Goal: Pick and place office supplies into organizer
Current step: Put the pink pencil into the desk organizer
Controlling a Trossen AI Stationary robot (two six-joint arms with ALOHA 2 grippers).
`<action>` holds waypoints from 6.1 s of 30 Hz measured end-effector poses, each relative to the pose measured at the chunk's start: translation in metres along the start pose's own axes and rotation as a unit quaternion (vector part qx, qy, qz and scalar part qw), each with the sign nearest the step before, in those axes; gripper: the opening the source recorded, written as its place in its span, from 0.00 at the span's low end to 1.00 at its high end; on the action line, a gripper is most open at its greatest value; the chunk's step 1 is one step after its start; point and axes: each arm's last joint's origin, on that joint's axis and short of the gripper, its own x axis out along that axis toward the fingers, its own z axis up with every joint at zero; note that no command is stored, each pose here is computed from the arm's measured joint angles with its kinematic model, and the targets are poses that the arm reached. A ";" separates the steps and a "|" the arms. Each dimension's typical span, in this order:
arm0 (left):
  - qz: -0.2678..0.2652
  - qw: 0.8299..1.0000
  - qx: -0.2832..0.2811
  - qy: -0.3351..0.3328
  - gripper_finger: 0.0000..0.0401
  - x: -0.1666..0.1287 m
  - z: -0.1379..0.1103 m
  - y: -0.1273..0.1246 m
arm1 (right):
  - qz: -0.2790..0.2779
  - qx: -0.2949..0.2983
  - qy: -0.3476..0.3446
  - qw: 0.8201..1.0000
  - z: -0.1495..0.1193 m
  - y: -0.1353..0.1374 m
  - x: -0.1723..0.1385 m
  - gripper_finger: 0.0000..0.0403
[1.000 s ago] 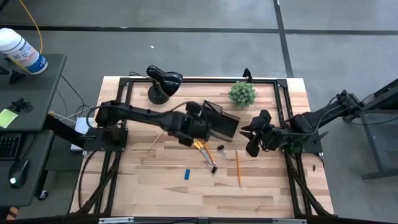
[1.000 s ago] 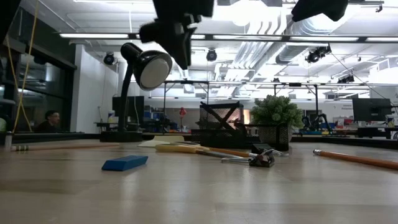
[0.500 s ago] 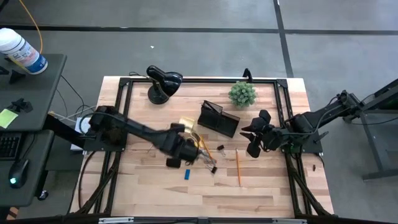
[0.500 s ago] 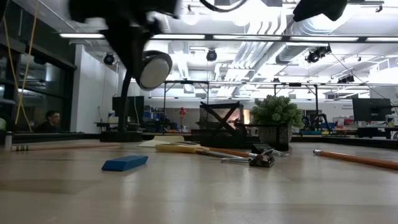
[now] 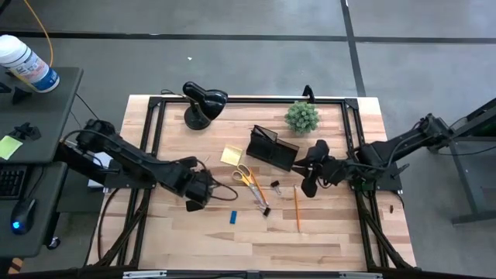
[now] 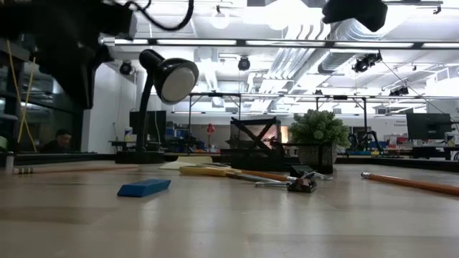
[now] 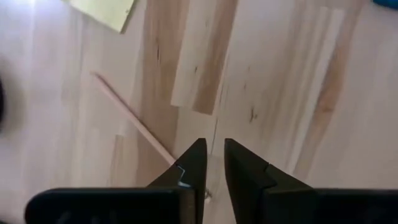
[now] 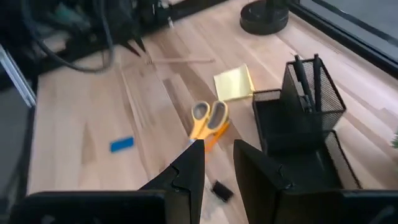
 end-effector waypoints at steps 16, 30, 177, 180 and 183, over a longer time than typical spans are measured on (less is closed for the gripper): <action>0.000 0.999 -0.017 0.039 0.14 0.012 -0.031 0.014 | -0.003 0.152 -0.077 0.985 0.033 -0.014 0.033 0.21; -0.089 0.984 -0.141 0.069 0.28 0.047 -0.084 0.032 | 0.037 0.225 -0.028 0.973 0.030 -0.010 0.077 0.21; -0.058 0.974 -0.187 0.118 0.25 0.052 -0.069 0.018 | 0.123 0.273 -0.029 0.954 0.044 -0.012 0.095 0.21; -0.057 0.973 -0.193 0.117 0.26 0.052 -0.069 0.018 | 0.122 0.273 -0.029 0.954 0.044 -0.012 0.095 0.21; -0.056 0.974 -0.195 0.106 0.26 0.053 -0.067 0.018 | 0.122 0.275 -0.029 0.953 0.044 -0.012 0.095 0.21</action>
